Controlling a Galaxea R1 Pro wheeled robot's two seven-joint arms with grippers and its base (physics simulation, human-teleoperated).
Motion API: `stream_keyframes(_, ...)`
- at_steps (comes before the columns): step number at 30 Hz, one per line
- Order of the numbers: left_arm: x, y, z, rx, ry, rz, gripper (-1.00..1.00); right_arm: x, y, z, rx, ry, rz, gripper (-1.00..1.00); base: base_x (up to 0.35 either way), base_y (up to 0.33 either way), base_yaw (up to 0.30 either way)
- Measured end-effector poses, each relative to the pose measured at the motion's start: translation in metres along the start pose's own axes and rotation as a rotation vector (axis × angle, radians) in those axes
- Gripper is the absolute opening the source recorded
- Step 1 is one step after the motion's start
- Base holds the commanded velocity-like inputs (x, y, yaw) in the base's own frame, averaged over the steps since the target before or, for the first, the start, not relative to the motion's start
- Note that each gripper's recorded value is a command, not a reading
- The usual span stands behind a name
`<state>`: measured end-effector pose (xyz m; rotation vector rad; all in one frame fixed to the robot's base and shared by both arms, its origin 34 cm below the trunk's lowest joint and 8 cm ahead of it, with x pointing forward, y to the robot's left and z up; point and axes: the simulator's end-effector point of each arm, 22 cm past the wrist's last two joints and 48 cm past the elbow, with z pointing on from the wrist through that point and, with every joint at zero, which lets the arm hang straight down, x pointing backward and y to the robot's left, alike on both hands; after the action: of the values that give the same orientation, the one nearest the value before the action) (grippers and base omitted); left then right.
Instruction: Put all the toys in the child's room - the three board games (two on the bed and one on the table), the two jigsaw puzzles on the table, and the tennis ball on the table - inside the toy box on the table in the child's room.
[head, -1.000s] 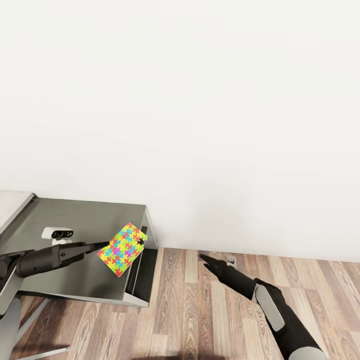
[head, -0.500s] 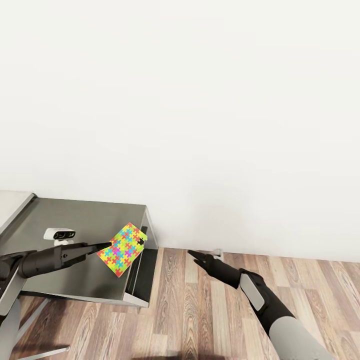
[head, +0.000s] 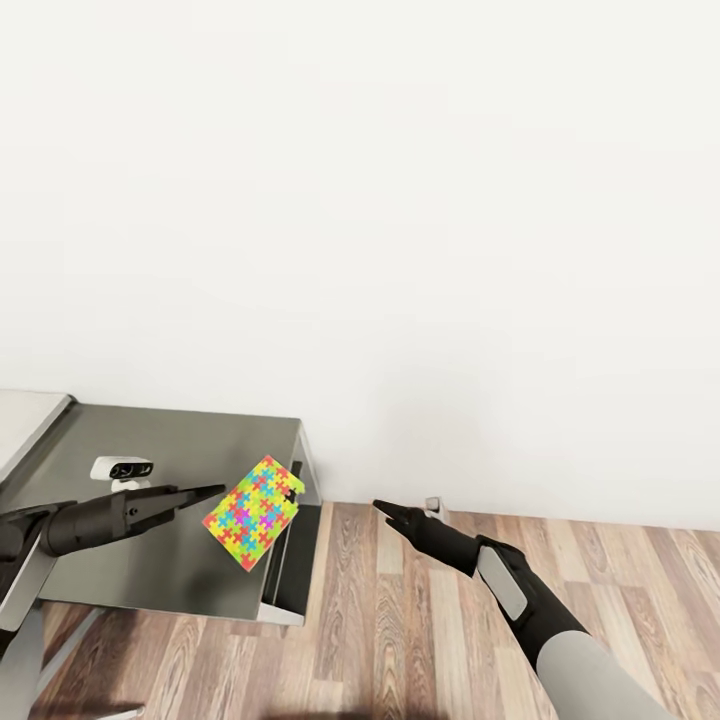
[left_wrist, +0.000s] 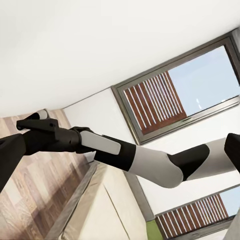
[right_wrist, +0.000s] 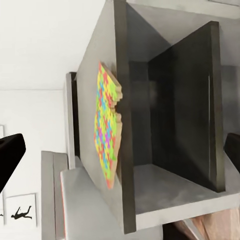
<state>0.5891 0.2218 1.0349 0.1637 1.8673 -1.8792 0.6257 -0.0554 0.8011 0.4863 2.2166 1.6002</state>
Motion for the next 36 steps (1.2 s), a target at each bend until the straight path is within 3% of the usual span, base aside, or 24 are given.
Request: stream_keyframes(36, 0.0006, 0.0003, -0.0001, -0.001, 0.000, -0.001, 1.00, 0.0000, -0.0002, 0.0000, 0.000, 0.000, -0.001, 1.00, 0.002, 0.073, 0.000)
